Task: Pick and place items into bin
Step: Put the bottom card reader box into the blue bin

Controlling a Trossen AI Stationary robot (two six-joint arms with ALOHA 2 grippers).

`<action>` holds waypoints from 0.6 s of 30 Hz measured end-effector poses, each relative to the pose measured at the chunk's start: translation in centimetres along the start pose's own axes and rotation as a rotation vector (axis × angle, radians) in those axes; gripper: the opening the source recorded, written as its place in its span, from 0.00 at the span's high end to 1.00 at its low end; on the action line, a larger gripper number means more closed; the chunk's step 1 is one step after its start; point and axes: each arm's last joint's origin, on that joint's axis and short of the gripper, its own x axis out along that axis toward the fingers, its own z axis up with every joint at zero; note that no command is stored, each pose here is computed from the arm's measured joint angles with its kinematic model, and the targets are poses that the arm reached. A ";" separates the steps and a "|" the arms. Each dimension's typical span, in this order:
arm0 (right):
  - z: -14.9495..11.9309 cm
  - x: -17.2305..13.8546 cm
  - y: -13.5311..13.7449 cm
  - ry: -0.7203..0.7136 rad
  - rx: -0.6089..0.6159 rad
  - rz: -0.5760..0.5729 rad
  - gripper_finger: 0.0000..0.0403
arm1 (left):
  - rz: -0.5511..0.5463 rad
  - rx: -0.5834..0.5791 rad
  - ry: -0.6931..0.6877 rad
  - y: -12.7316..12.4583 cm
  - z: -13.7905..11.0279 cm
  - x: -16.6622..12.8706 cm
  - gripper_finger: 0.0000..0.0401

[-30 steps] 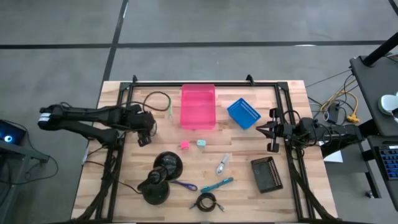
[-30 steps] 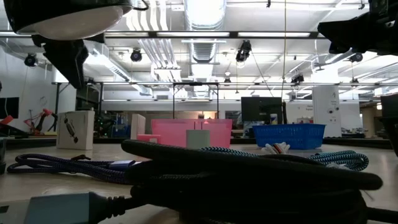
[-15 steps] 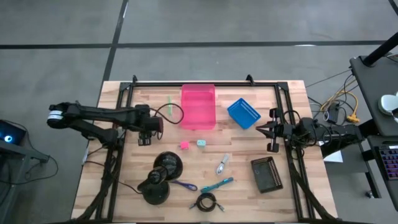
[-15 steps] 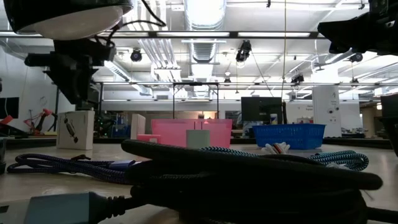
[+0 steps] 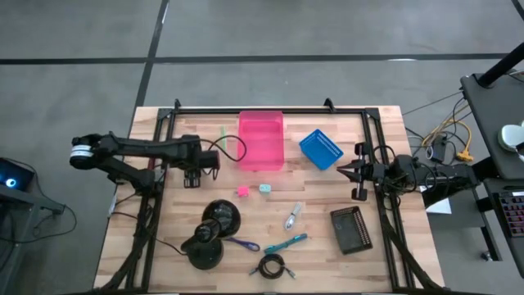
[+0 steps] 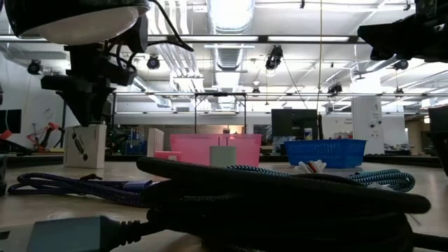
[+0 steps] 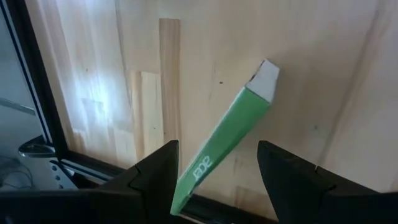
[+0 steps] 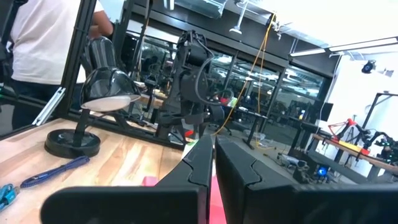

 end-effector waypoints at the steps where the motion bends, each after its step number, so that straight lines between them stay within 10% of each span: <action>1: 0.0 0.0 0.0 0.000 0.000 0.000 0.98 | 0.000 -0.007 -0.002 0.1 0.0 0.0 0.49; 18: -0.1 0.0 0.0 0.014 -0.002 0.004 0.98 | -0.053 0.022 -0.001 0.6 0.4 1.2 0.50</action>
